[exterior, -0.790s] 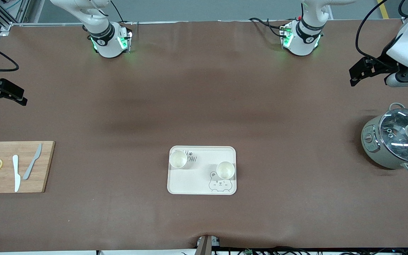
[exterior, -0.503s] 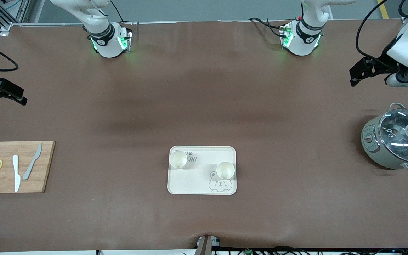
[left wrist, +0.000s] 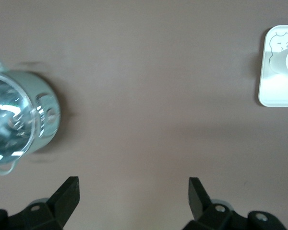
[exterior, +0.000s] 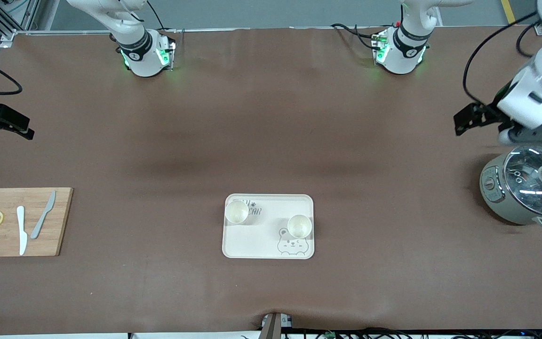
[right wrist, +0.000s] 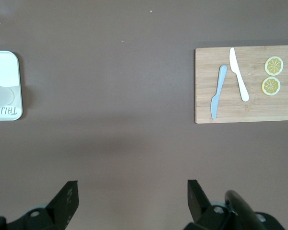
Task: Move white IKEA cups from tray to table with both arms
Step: 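Reach the left gripper toward the white cup on the tray, then lower the left gripper and grasp the cup while the right gripper reaches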
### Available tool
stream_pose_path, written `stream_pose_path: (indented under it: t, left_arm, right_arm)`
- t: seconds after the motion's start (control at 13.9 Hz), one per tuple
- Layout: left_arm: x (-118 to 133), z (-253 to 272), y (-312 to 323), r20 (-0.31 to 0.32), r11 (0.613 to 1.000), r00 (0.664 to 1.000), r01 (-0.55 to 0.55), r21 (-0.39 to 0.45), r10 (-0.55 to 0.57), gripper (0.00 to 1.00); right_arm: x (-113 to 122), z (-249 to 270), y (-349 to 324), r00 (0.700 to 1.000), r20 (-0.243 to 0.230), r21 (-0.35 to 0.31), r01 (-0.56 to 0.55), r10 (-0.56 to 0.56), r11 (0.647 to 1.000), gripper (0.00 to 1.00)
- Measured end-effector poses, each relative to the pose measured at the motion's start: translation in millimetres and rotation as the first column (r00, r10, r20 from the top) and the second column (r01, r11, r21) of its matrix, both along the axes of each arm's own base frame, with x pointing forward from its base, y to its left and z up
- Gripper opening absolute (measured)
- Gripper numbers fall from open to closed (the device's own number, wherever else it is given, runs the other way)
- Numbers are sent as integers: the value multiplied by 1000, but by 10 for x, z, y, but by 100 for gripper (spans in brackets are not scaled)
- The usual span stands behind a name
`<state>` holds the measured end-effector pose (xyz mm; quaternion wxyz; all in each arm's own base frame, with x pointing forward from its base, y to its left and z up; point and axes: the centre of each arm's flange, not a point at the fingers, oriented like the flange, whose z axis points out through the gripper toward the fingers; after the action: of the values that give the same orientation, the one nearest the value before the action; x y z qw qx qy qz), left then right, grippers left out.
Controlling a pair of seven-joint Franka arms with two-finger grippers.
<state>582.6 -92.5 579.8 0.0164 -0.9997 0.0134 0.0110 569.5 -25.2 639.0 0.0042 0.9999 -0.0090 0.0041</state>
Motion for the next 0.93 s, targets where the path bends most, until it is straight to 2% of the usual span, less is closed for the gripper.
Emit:
stream_pose_path:
  t: [0.29, 0.5, 0.72, 0.93]
  left_arm:
    - [454, -977, -546, -21, 1000, 1000, 17, -22, -17, 100]
    - [715, -1509, -829, 42, 998, 999, 22, -58, -20, 100]
    - [843, -1976, -1313, 89, 995, 996, -5, -97, 14, 100]
    - [863, -2324, -2044, 135, 981, 983, -103, -164, 126, 97]
  right_arm:
    - [14, -23, 48, 1000, -4, 2, -10, 10, 1000, 100]
    - [44, -70, 100, 1000, -9, 4, -20, 20, 1000, 100]
    - [129, -211, 119, 999, -25, 8, -23, 24, 1000, 100]
    - [262, -425, 113, 999, -41, 10, -23, 23, 1000, 100]
